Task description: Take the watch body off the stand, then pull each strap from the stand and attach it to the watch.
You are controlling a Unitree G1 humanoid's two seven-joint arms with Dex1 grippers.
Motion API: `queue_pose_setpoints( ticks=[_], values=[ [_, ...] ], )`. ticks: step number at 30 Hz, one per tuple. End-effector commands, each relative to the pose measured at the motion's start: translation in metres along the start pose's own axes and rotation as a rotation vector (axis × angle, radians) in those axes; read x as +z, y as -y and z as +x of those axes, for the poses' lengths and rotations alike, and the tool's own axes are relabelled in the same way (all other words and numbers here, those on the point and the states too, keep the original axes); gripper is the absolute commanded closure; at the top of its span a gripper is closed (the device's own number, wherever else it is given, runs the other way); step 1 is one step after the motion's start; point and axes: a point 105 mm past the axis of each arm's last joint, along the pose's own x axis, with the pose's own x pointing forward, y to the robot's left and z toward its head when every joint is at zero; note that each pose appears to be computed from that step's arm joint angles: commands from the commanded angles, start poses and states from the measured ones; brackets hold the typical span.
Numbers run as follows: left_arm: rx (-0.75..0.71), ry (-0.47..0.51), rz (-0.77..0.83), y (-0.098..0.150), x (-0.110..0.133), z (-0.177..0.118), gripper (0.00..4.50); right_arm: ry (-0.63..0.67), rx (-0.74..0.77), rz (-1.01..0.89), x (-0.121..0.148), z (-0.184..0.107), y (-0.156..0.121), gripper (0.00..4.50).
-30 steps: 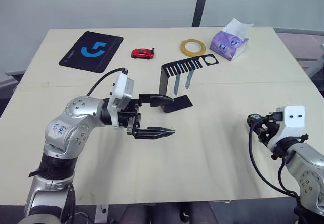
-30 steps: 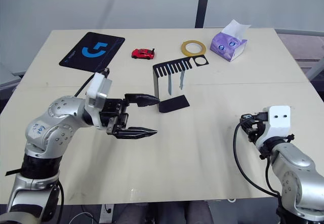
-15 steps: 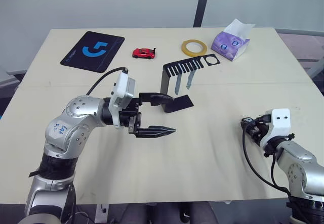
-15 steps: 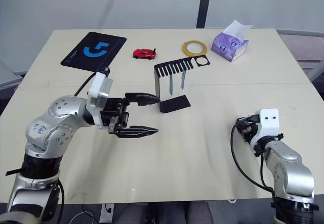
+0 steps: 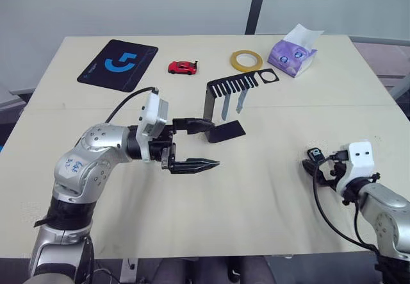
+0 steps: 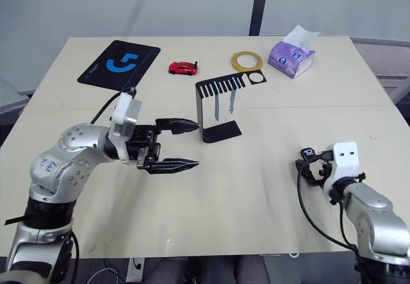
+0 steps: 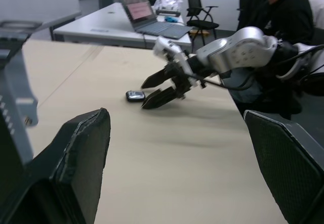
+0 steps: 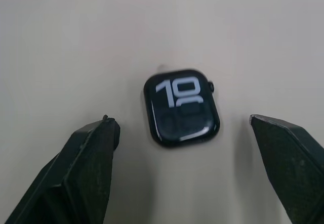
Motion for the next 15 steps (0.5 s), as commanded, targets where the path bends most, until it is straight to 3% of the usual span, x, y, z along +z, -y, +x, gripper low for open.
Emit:
queue_pose_setpoints(
  ticks=[1, 5, 11, 15],
  values=[
    [0.149, -0.04, -0.009, -0.004, -0.008, -0.032, 0.0, 0.06, 0.062, -0.08, 0.026, -0.042, 0.009, 0.01],
    [0.352, -0.113, -0.077, -0.013, -0.03, -0.082, 0.0, 0.021, 0.121, -0.102, 0.025, -0.085, 0.025, 0.01],
    [0.67, -0.203, -0.118, -0.029, -0.056, -0.162, 0.0, -0.044, 0.075, -0.114, 0.006, -0.132, 0.063, 0.01],
    [0.74, -0.231, -0.103, -0.03, -0.058, -0.186, 0.0, -0.025, 0.023, -0.111, 0.004, -0.145, 0.079, 0.01]
  ],
)
